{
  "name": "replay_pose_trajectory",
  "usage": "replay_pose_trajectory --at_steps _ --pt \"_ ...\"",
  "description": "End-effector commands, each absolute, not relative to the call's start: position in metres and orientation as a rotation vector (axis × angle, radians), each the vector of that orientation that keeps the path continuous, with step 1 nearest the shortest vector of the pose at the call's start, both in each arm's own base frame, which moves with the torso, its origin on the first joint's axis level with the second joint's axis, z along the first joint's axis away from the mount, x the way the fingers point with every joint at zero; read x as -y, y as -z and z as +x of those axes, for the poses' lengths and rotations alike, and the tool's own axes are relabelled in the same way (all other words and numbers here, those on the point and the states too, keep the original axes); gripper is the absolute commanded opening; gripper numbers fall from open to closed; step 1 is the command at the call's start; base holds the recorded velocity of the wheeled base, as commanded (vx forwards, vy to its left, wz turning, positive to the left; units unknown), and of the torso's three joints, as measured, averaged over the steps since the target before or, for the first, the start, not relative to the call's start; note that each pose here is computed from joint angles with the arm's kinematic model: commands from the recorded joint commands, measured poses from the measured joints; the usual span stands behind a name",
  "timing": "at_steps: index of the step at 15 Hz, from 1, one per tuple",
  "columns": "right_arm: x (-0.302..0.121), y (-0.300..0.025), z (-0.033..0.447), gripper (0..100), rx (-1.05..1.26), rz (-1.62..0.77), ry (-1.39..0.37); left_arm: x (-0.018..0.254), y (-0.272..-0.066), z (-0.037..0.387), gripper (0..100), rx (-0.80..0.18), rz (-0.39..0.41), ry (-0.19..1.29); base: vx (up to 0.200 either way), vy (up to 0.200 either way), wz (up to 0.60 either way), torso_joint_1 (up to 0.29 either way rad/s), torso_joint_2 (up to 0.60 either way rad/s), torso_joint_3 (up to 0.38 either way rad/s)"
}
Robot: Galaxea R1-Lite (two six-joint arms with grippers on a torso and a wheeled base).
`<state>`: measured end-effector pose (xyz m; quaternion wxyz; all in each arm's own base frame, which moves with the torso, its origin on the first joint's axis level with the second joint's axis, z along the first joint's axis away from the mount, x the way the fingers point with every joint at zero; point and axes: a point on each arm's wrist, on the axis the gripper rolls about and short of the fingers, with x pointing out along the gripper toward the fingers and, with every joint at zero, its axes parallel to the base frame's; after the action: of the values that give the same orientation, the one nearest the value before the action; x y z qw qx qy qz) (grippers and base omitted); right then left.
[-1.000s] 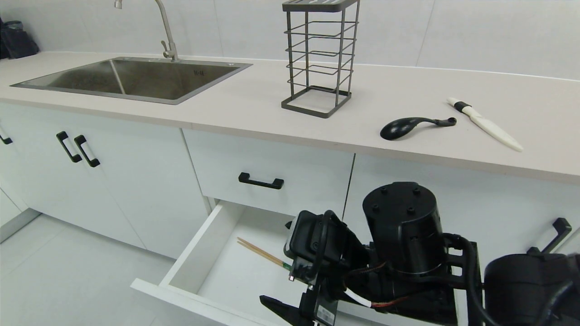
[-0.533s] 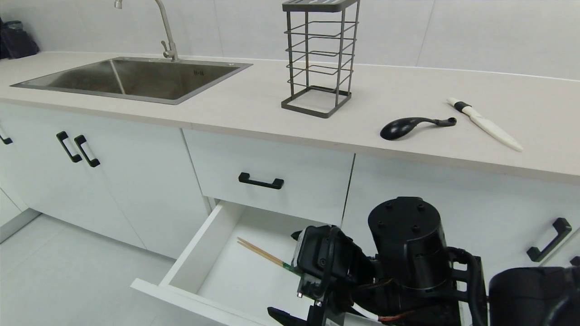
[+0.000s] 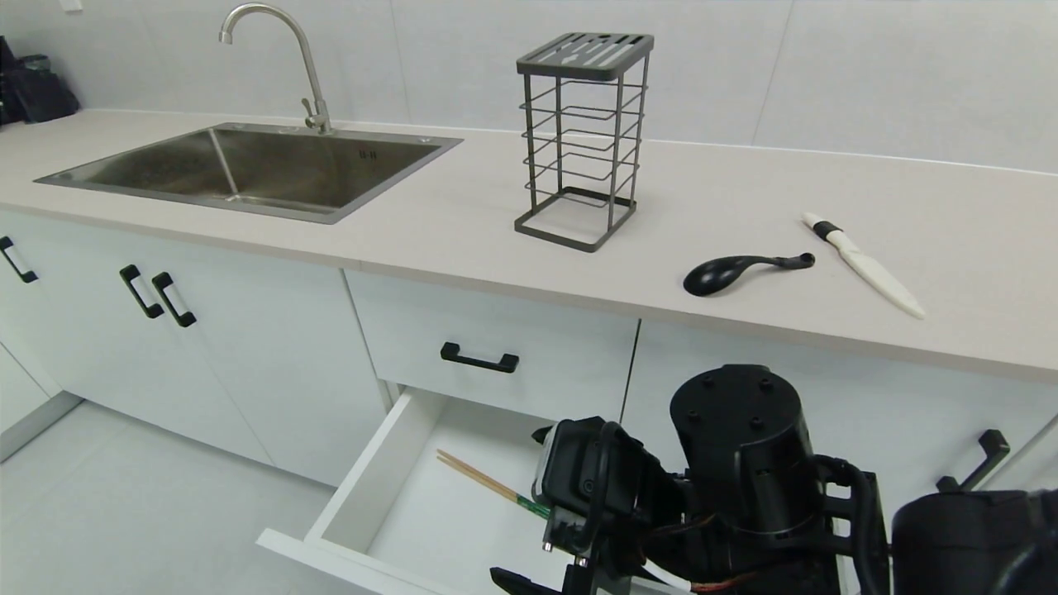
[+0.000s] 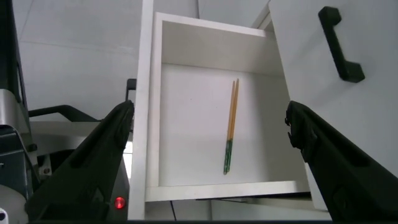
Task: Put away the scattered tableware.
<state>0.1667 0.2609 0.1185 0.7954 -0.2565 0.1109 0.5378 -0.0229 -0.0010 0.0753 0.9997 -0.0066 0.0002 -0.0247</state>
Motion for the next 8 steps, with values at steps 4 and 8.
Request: replay_pose_trajectory --at_steps 4,8 --pt "-0.2613 -0.1170 0.1667 100 -0.243 -0.553 -1.157 0.0010 -0.0753 -0.0228 100 -0.002 -0.014 0.049 0.000 0.000 0.00 0.173 -0.48 -0.226" --pt "-0.2637 -0.1165 0.1682 100 -0.244 -0.552 -1.157 0.0010 -0.0753 -0.0228 100 -0.002 -0.014 0.049 0.000 0.000 0.00 0.287 -0.49 -0.228"
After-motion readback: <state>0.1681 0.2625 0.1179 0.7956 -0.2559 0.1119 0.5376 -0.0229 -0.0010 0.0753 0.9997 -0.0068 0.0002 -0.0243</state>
